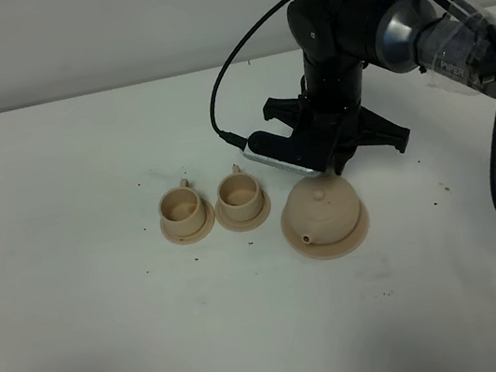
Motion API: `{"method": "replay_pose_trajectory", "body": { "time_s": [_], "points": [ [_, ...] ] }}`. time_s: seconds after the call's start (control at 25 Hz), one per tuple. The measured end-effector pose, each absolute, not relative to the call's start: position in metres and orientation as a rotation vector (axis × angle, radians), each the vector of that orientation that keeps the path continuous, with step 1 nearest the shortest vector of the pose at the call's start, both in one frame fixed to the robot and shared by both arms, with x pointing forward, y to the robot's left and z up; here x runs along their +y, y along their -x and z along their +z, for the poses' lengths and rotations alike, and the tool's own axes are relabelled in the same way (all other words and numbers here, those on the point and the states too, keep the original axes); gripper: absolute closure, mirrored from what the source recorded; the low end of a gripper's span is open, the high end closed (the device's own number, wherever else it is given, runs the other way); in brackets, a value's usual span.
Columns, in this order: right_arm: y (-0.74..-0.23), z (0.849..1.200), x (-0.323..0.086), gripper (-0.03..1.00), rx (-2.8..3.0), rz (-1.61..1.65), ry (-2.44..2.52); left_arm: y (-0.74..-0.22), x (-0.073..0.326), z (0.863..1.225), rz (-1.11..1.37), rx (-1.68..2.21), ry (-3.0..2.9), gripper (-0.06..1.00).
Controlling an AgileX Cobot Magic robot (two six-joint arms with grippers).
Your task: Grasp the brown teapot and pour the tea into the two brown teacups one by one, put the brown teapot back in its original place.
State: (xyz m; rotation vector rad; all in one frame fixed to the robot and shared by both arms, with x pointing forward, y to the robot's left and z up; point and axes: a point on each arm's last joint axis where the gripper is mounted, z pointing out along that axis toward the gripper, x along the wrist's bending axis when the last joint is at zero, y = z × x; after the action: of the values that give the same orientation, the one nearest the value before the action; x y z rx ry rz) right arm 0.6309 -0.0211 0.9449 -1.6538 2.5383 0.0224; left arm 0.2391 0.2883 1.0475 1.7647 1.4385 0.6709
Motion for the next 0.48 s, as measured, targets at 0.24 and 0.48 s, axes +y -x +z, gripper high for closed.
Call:
{"method": "replay_pose_trajectory", "body": {
  "time_s": [0.24,0.48],
  "points": [
    [-0.6301,0.9477,-0.0202,0.86,2.537,0.044,1.644,-0.2391,0.2883,1.0475,0.671,1.438,-1.765,0.82],
    [-0.6297,0.9477,-0.0198,0.86,2.539,0.053,1.641,-0.2391,0.2883,1.0475,0.671,1.438,-1.765,0.82]
  ]
}}
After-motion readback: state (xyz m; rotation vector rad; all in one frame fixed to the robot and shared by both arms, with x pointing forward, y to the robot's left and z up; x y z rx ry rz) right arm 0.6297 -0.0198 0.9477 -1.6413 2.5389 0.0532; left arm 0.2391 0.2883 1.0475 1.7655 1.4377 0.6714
